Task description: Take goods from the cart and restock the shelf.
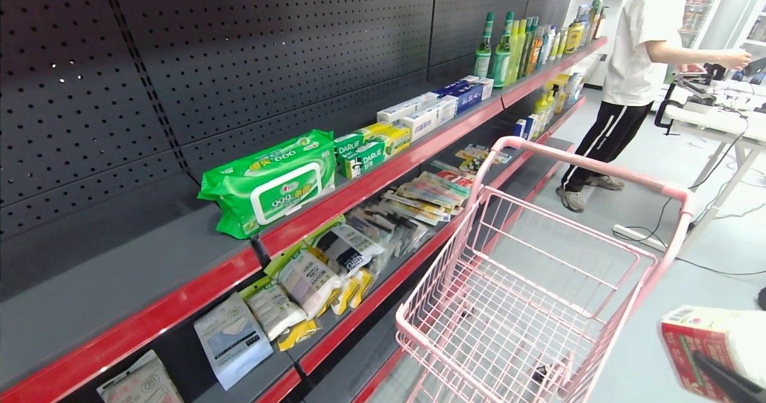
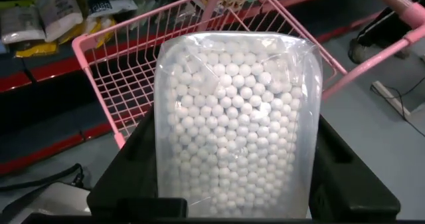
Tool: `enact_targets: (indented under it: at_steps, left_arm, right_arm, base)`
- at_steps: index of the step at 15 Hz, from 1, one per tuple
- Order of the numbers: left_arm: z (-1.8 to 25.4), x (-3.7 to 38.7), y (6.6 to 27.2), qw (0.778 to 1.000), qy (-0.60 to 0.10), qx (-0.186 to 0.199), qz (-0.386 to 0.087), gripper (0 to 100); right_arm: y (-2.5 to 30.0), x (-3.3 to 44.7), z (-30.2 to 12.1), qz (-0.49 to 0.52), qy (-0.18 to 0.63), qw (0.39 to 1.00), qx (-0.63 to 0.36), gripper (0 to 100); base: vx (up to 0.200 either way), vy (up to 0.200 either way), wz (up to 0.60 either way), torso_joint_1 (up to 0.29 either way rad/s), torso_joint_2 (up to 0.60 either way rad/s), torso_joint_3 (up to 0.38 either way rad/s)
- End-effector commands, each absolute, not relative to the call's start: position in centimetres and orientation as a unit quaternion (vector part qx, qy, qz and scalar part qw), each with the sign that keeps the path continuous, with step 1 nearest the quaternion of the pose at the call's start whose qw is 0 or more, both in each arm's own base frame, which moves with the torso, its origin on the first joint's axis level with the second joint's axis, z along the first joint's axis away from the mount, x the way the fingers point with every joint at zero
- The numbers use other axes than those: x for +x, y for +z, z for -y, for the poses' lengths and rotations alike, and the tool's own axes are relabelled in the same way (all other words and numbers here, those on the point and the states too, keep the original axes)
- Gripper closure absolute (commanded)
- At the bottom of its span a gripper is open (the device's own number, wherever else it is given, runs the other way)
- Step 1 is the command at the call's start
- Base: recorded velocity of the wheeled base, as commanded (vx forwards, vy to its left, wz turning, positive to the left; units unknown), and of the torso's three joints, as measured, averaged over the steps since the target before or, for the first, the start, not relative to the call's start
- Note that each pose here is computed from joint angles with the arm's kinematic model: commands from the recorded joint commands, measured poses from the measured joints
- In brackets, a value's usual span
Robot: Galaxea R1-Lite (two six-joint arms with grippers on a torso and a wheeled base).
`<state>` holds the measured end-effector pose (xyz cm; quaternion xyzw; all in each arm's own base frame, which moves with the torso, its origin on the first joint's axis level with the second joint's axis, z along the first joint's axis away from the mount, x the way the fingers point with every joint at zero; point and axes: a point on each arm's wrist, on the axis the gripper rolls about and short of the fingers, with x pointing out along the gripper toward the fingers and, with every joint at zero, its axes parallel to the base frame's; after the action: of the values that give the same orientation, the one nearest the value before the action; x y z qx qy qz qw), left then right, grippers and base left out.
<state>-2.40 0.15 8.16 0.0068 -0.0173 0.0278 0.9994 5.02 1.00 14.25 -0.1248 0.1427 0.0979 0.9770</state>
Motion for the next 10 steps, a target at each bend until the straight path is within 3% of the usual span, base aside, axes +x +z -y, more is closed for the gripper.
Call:
enact_targets:
  at_steps: [1,10]
  left_arm:
    - [-0.15,-2.38,8.14,0.999,0.028,0.007,0.016,0]
    - [-0.14,-2.39,8.18,0.999,0.027,0.007,0.017,0]
  right_arm:
    - [14.55,3.97,-0.76,-0.114,0.094,0.982,-0.121,100]
    - [15.03,4.20,-0.82,-0.112,0.096,0.981,-0.123,100]
  base:
    - [0.000,0.000,0.00,0.222,-0.54,-0.300]
    - [0.000,0.000,0.00,0.180,-0.40,-0.229]
